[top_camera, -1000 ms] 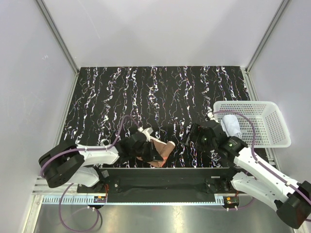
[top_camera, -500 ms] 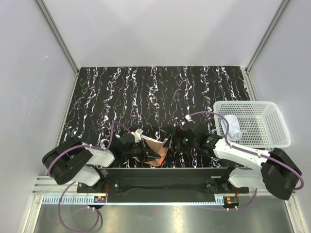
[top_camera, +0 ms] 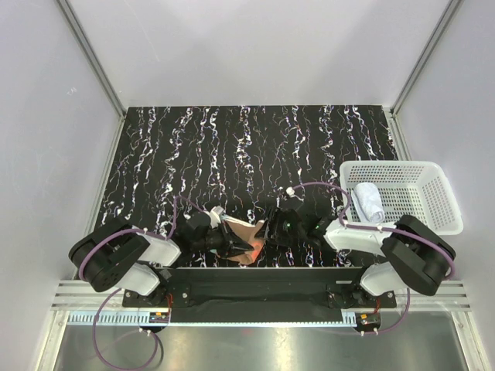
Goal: Roll the towels
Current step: Roll the towel
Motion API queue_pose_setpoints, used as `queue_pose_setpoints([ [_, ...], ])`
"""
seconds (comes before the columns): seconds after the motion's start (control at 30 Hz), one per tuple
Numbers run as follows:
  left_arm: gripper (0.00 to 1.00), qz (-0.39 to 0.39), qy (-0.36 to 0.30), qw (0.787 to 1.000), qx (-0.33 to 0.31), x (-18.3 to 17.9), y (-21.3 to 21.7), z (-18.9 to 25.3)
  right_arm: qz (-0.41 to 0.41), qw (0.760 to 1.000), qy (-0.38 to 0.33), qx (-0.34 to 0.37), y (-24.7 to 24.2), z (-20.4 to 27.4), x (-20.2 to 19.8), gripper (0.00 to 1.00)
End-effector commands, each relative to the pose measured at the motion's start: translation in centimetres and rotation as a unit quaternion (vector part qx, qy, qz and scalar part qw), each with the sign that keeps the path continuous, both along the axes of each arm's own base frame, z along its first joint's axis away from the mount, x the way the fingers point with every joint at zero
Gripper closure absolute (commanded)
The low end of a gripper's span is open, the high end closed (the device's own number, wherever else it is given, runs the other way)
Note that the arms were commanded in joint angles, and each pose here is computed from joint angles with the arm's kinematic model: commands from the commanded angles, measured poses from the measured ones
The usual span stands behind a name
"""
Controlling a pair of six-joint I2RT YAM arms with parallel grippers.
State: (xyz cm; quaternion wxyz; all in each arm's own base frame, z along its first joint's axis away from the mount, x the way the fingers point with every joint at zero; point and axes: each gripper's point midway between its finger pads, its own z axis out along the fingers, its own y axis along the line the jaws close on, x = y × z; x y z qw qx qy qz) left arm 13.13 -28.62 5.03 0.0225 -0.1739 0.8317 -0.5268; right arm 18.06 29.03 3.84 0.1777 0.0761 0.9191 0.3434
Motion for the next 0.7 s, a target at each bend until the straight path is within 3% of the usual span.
queue_pose_setpoints([
  [0.0,1.0,-0.008,-0.011,1.0,-0.022,-0.2,-0.2,0.8,0.007,1.0,-0.014,0.024,1.7,0.4,0.6,0.35],
  [0.2,1.0,-0.014,-0.014,1.0,-0.006,-0.4,0.1,0.1,0.014,1.0,-0.013,0.022,2.7,-0.4,0.7,0.45],
  [0.33,0.89,-0.024,-0.015,0.999,0.043,-0.6,0.9,-1.3,0.019,1.0,-0.015,0.019,3.3,-0.6,0.7,0.57],
  [0.4,0.75,-0.038,-0.051,0.996,0.066,0.0,0.9,-0.9,0.013,1.0,-0.017,0.011,3.0,-0.7,0.9,0.64],
  [0.43,0.7,-0.035,-0.036,0.993,0.11,-0.3,1.9,-2.1,0.013,1.0,-0.016,0.006,2.9,-0.8,0.8,0.66],
  [0.47,0.57,-0.044,-0.065,0.989,0.126,0.3,2.0,-1.8,0.007,1.0,-0.021,0.002,2.8,-0.7,1.2,0.72],
  [0.6,0.31,-0.038,-0.1,0.97,0.218,1.1,4.6,-1.9,0.006,0.999,-0.029,-0.021,2.5,-0.7,1.4,0.79],
  [0.67,0.28,-0.023,-0.116,0.96,0.253,1.8,5.7,-0.9,0.002,0.999,-0.028,-0.04,2.0,-1.0,1.5,0.8],
])
